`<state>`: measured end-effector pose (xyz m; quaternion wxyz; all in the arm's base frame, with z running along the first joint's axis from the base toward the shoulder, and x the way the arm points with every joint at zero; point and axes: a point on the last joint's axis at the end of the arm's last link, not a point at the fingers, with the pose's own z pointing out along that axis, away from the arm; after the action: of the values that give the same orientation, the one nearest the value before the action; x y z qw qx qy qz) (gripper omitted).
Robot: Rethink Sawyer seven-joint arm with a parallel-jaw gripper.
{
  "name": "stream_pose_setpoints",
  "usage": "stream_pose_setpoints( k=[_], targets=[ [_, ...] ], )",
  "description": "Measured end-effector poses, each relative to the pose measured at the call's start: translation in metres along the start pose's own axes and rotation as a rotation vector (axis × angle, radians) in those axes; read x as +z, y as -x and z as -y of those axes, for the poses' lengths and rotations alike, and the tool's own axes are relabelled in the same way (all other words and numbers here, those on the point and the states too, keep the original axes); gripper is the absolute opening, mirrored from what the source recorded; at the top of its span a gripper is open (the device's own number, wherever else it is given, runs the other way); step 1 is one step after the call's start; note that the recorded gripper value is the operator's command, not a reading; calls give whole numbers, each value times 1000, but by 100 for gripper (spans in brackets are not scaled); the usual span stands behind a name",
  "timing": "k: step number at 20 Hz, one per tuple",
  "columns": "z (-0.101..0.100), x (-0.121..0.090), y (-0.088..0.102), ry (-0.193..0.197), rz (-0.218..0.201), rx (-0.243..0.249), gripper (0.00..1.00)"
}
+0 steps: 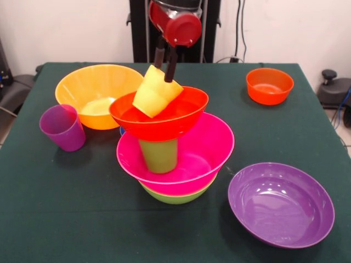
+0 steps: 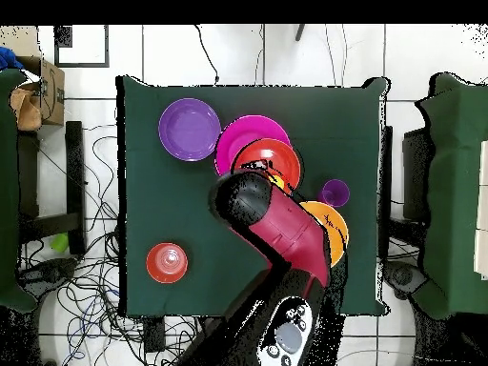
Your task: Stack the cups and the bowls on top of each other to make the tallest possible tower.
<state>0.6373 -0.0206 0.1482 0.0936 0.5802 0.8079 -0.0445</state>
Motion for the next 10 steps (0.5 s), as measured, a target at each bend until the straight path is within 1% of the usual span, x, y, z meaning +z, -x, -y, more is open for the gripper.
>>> stream_pose_setpoints(
  k=[3,4,7,10],
  targets=[
    [-7,7,-6,4,6,12,100],
    [-11,11,-12,2,6,20,100],
    [-14,17,-20,-2,6,26,100],
    [-13,22,-23,-11,4,32,100]
  ],
)
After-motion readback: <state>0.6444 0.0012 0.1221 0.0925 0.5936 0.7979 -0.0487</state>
